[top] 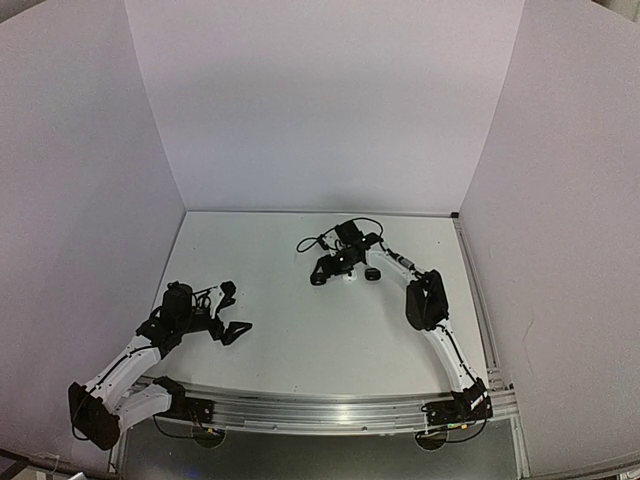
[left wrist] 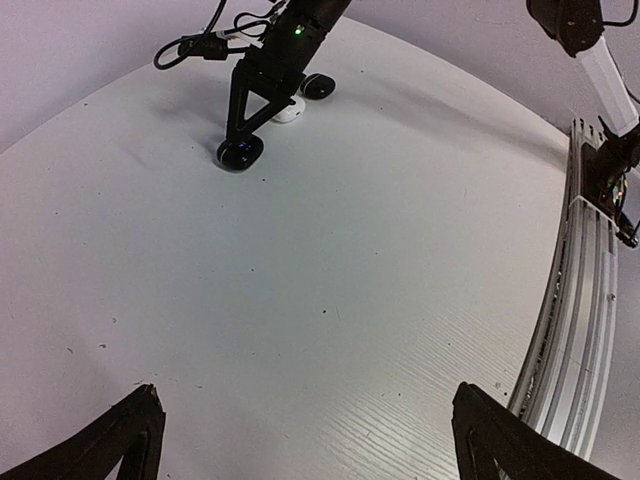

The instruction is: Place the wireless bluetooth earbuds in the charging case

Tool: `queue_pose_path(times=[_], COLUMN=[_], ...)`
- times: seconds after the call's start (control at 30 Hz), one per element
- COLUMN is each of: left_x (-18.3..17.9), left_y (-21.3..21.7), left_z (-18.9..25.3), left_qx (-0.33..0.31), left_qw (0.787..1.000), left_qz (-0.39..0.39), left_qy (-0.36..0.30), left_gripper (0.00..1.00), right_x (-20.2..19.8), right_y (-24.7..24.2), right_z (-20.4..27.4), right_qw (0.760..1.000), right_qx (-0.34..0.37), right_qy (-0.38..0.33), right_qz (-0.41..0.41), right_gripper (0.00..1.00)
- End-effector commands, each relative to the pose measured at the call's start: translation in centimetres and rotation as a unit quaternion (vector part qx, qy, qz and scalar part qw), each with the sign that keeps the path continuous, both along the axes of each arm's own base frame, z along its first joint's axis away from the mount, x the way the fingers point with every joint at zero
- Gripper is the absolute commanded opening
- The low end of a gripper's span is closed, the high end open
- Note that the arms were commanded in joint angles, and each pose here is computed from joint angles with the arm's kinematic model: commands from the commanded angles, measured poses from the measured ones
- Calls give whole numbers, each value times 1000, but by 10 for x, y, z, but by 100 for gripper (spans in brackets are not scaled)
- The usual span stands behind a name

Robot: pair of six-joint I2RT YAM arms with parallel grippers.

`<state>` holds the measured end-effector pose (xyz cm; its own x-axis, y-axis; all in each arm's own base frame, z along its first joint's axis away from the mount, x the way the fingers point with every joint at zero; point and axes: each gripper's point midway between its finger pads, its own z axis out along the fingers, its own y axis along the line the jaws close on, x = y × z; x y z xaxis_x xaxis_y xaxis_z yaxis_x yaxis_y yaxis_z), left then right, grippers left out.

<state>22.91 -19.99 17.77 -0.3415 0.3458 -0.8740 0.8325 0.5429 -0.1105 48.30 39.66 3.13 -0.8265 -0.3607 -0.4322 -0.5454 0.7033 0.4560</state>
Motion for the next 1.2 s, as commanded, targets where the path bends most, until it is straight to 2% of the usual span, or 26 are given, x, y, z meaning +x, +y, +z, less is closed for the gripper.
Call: queue_pose_path(times=[0.0,0.13,0.27,0.37,0.4,0.47,0.53,0.6,0.67,0.7,0.77,0.87,0.9,1.03,1.17], left_x=[29,61,87,93,94,94,92,87,78,75,74,70,68,61,59], left_y=[15,48,103,138,147,164,170,168,160,161,175,201,205,208,208], left_z=[9,12,4,3,1,1,0,1,-8,-13,-21,-32,-35,-47,-47], left_qx=[-19,-51,-65,-76,-84,-104,-116,-109,-72,-54,-37,-41,-39,-27,-47], left_qw=[996,977,939,912,904,891,888,899,919,921,906,866,859,857,851], left_qz=[90,206,338,401,417,441,444,421,385,382,419,497,510,515,524], left_qy=[-10,-1,-17,-31,-33,-35,-38,-42,-46,-47,-42,-28,-25,-15,-7], left_gripper=[99,100,100,100,99,100,100,100,100,100,100,91,91,88,88], right_x=[25,47,41,14,-3,-28,-60,-94,-124,-138,-162,-189,-195,-213,-219], right_y=[4,-45,-130,-185,-206,-248,-282,-308,-326,-335,-349,-361,-364,-374,-375], right_z=[135,192,182,191,173,177,170,165,150,147,142,141,139,133,124], right_qw=[990,974,949,930,926,908,894,880,870,864,851,836,831,814,814], right_qx=[54,28,-55,-51,-67,-66,-69,-76,-90,-92,-90,-65,-59,-39,-28], right_qy=[-124,-179,-184,-193,-182,-195,-199,-218,-234,-246,-267,-291,-295,-312,-309], right_qz=[-26,-133,-250,-307,-322,-366,-396,-416,-425,-430,-443,-462,-467,-488,-491], right_gripper=[66,68,69,69,69,69,69,69,69,69,69,70,70,69,70])
